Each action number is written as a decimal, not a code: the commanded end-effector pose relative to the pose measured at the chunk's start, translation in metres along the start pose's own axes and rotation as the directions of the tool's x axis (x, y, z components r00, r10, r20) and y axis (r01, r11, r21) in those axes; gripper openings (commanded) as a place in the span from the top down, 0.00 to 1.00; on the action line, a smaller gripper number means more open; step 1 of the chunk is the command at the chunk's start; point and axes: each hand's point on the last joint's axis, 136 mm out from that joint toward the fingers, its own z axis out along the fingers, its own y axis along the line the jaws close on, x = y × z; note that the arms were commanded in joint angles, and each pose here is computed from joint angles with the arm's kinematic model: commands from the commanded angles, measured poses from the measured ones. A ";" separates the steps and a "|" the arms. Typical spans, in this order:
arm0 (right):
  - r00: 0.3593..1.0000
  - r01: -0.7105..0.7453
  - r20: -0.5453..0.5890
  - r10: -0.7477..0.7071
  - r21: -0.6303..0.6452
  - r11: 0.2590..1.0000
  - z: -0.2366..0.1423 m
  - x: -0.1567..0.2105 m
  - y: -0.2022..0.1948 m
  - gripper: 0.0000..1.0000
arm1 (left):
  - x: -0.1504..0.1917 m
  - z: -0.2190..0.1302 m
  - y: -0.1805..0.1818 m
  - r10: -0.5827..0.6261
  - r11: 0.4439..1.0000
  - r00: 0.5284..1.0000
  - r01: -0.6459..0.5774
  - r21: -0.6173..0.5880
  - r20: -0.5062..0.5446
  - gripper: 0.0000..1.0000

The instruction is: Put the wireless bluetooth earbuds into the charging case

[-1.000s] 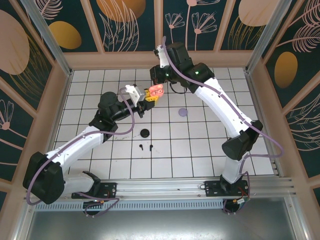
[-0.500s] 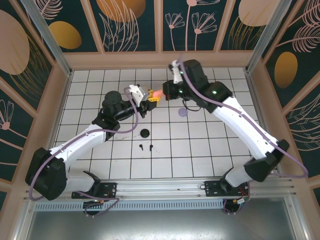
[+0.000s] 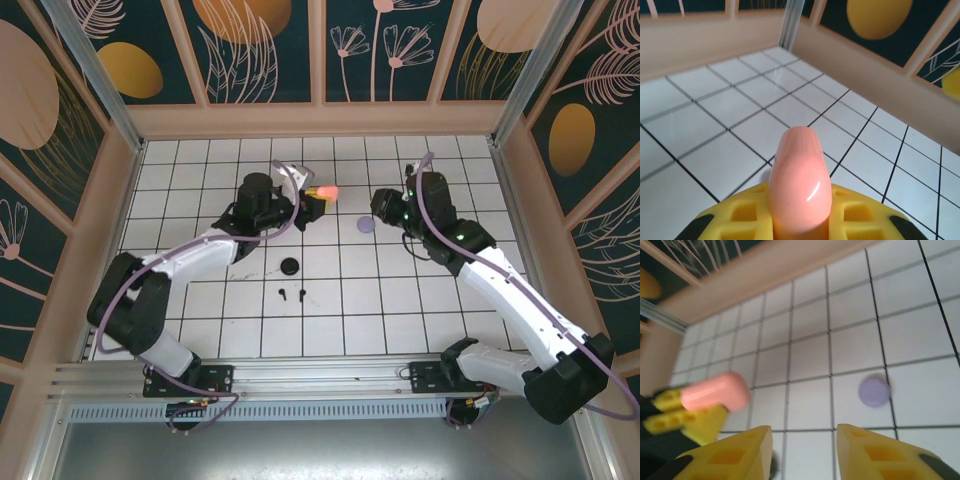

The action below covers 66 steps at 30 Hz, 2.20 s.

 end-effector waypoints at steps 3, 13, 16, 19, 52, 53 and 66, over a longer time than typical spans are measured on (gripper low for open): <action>0.997 -0.054 0.061 0.053 0.011 0.998 0.001 0.002 -0.013 0.50 | 0.033 0.030 0.025 -0.303 0.953 0.947 0.298 -0.055 -0.110 1.00; 0.998 -0.025 0.059 0.024 0.024 0.999 0.001 0.008 -0.019 0.47 | 0.090 0.067 0.053 -0.550 0.835 0.810 0.524 -0.167 -0.206 0.94; 0.998 -0.018 0.056 0.016 0.020 1.000 0.002 0.009 -0.019 0.46 | 0.106 0.078 0.059 -0.594 0.804 0.772 0.559 -0.203 -0.227 0.88; 0.999 -0.012 0.053 0.011 0.013 1.000 0.002 0.010 -0.018 0.46 | 0.118 0.088 0.062 -0.617 0.786 0.750 0.575 -0.226 -0.238 0.87; 0.999 0.001 -0.033 -0.002 -0.030 1.000 0.010 0.035 -0.010 0.35 | 0.009 0.006 0.091 -0.288 0.853 0.953 0.211 -0.477 -0.093 0.36; 0.999 0.006 -0.049 -0.007 -0.027 1.000 0.013 0.041 -0.010 0.35 | -0.001 -0.003 0.091 -0.265 0.849 0.962 0.197 -0.490 -0.072 0.36; 0.918 0.240 -0.307 -0.250 -0.070 0.968 0.079 0.136 0.043 0.34 | -0.072 -0.130 0.093 -0.075 0.759 0.973 0.196 -0.620 0.216 0.01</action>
